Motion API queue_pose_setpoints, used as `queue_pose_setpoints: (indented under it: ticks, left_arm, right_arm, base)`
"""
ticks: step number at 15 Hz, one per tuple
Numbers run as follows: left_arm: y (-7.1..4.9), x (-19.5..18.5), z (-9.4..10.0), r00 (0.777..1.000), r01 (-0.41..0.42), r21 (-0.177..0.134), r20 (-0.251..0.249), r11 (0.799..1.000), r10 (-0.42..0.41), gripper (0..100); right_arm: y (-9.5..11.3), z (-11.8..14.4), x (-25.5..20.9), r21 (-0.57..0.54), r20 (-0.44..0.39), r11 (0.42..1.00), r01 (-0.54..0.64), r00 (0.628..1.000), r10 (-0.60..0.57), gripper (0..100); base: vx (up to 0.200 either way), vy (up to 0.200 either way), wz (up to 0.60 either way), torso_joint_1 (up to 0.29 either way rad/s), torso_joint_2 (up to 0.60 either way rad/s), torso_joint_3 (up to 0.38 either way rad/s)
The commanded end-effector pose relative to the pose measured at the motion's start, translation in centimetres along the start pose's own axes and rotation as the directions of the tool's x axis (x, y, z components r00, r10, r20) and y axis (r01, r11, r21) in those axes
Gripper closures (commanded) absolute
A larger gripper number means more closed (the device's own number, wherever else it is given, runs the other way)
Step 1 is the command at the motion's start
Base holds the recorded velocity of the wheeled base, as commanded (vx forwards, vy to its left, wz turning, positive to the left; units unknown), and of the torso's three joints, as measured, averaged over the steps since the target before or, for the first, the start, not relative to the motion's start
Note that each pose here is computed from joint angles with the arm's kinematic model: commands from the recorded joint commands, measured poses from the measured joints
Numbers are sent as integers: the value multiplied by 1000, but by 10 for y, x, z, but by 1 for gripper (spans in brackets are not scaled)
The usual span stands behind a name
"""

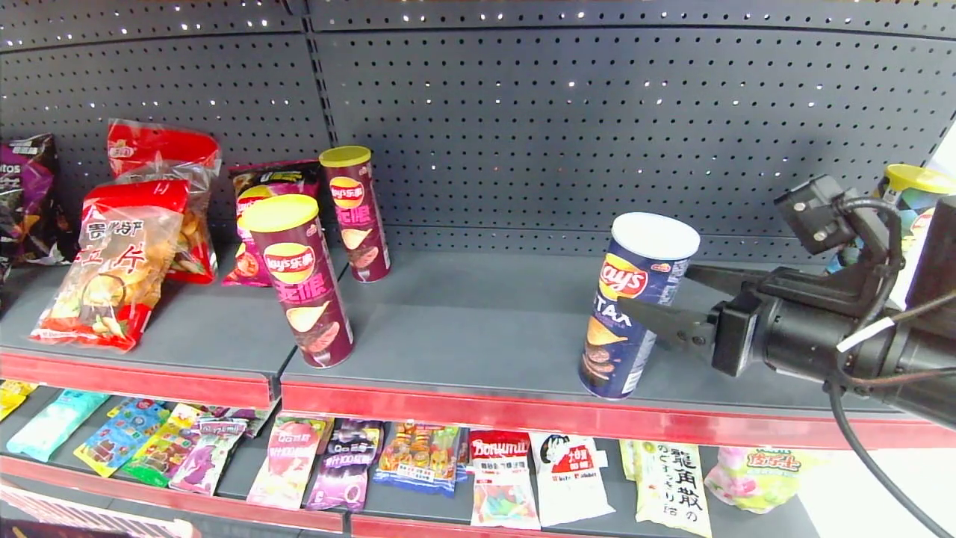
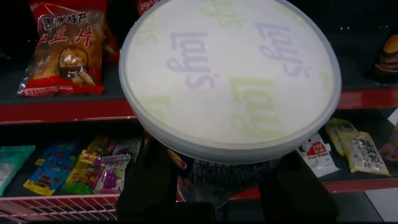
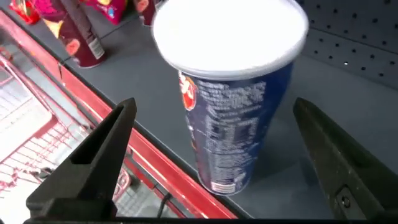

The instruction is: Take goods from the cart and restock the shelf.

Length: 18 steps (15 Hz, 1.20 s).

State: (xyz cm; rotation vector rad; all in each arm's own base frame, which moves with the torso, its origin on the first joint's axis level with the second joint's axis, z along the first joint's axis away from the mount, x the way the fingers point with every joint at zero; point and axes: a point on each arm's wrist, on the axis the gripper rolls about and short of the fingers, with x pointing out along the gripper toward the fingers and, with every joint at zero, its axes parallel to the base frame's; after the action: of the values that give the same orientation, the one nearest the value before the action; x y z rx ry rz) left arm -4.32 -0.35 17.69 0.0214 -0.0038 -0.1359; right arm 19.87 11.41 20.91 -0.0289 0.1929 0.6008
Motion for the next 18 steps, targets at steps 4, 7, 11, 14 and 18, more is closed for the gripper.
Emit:
queue_pose_setpoints:
  ticks: [4, 7, 11, 14, 18]
  left_arm:
    - [0, 0, 0, 1000, 1, 0, -2, 1000, -1, 100]
    - [0, -1, -1, 1000, -3, -1, 1, 1000, 3, 100]
    - [0, -2, -6, 1000, -6, -1, 2, 1000, 6, 100]
    - [0, -2, -6, 1000, -6, 1, 2, 1000, 6, 100]
    - [0, -2, -6, 1000, -6, 1, 2, 1000, 6, 100]
  right_arm:
    - [4, -4, 15, -2, -33, 998, 65, 997, -65, 0]
    - [4, 3, 29, -6, -20, 996, 94, 995, -94, 0]
    - [15, 5, 39, -14, -20, 994, 105, 994, -106, 0]
    - [14, 8, 47, -7, -14, 989, 148, 989, -148, 0]
    - [13, 5, 53, 9, -25, 982, 188, 982, -188, 0]
  base:
    - [0, 0, 0, 0, 0, 0]
    - [0, 0, 0, 0, 0, 0]
    - [0, 0, 0, 0, 0, 0]
    - [0, 0, 0, 0, 0, 0]
    - [0, 0, 0, 0, 0, 0]
